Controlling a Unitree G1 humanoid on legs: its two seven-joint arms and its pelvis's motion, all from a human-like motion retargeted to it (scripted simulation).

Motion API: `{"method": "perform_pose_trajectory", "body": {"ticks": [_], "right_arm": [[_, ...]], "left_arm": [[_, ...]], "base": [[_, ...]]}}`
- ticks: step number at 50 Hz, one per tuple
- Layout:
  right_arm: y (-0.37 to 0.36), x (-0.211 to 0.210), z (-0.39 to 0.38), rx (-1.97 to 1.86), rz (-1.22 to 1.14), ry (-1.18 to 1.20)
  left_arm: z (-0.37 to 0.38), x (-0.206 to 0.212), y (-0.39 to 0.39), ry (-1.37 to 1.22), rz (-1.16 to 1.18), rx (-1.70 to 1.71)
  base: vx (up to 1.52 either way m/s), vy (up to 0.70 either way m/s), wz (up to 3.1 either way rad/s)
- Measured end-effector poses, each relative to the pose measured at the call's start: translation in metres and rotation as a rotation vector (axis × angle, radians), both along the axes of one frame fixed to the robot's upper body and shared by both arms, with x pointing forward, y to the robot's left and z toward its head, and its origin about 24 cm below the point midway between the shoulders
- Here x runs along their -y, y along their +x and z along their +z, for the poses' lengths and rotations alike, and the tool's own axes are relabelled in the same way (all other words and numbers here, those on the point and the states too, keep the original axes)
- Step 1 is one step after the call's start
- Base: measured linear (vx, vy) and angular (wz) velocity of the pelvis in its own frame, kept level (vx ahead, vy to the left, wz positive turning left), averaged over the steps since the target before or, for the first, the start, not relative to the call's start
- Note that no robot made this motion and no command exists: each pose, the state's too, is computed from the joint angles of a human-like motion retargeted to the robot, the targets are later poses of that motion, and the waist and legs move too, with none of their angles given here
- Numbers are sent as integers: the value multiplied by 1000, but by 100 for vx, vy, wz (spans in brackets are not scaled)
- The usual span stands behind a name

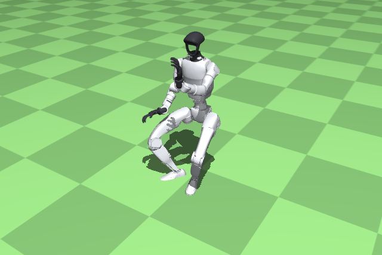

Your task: Upper body actions

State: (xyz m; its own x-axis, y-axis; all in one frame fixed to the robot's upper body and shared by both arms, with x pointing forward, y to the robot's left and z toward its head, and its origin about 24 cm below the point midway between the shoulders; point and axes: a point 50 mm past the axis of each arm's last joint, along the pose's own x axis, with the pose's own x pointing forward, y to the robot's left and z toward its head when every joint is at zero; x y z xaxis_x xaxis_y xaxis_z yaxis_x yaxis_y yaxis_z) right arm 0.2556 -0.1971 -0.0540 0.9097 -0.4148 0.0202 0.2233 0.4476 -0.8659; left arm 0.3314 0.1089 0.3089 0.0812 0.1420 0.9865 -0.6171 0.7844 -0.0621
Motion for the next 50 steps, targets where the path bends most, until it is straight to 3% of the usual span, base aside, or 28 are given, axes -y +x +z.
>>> {"method": "perform_pose_trajectory", "body": {"ticks": [13,35,41,50], "right_arm": [[-1,5,1,3,-14,-15],[0,1,0,-4,4,-13],[1,0,1,-2,4,-7],[1,1,2,5,-2,-5]], "left_arm": [[-16,-49,14,-234,67,-130],[-4,34,-7,155,-132,13],[-1,29,-6,146,-99,25],[1,-13,2,-36,39,-11]], "base": [[0,0,0],[0,0,0],[0,0,0],[0,0,0]]}}
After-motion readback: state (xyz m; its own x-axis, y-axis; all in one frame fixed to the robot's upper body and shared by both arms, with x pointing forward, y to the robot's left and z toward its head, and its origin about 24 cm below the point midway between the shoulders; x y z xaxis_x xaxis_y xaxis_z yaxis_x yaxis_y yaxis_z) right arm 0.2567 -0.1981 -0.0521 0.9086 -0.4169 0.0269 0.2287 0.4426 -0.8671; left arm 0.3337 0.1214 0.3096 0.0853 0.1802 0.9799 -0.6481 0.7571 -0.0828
